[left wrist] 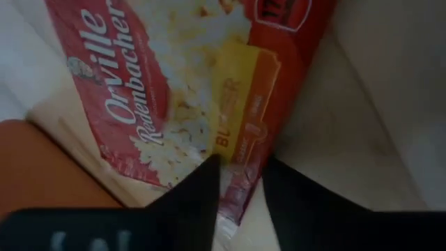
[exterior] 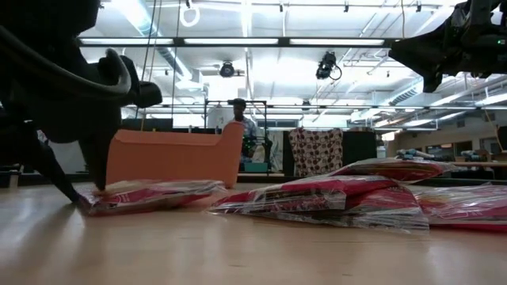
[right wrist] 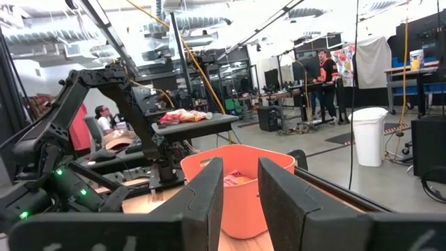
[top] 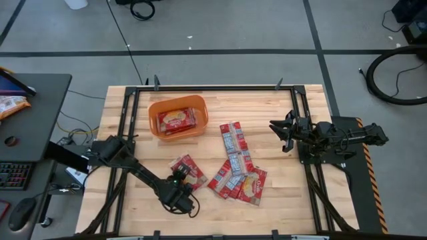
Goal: Sort popcorn bags into baskets
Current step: Put the red popcorn bag into the orange container
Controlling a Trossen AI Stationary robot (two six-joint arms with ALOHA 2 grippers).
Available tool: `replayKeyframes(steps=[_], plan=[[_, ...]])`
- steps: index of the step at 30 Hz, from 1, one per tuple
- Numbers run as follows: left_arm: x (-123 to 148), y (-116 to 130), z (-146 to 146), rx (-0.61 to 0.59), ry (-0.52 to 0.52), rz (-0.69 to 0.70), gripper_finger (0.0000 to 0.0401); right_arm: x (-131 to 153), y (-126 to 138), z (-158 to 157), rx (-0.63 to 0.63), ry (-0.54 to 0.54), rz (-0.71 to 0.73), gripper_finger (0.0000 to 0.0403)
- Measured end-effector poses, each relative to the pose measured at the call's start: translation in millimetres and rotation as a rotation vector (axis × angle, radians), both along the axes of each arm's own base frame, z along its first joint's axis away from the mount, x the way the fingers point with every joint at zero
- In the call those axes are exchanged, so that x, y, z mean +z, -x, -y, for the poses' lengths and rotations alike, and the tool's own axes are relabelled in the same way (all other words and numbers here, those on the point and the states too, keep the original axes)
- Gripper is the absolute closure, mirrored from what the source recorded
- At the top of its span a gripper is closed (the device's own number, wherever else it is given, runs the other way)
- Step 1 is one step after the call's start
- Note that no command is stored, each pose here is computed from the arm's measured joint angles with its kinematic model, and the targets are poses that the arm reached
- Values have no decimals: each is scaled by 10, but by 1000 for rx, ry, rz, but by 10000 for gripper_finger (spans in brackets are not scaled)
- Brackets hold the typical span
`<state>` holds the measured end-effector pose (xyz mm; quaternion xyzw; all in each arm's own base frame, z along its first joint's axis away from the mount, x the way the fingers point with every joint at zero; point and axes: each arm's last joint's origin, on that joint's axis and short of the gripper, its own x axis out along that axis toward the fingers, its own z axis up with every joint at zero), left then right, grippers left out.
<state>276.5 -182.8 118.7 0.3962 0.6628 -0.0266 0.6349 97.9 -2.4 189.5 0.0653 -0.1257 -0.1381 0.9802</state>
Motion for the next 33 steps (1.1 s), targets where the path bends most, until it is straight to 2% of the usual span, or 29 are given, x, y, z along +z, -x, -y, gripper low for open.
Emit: replayKeyframes(steps=[4,6,12,21,27,33], plan=[[-16,-29,-2,50,20,45,374,0,0,0,0,0,0,307],[-19,-43,-14,103,27,77,390,0,0,0,0,0,0,307],[129,-107,-23,153,18,98,397,0,0,0,1,0,0,307],[856,-193,-159,262,-27,228,399,0,0,0,0,0,0,307],[1314,-177,-349,385,-81,362,400,0,0,0,0,0,0,307],[1600,-99,-628,568,-148,489,400,0,0,0,0,0,0,307]])
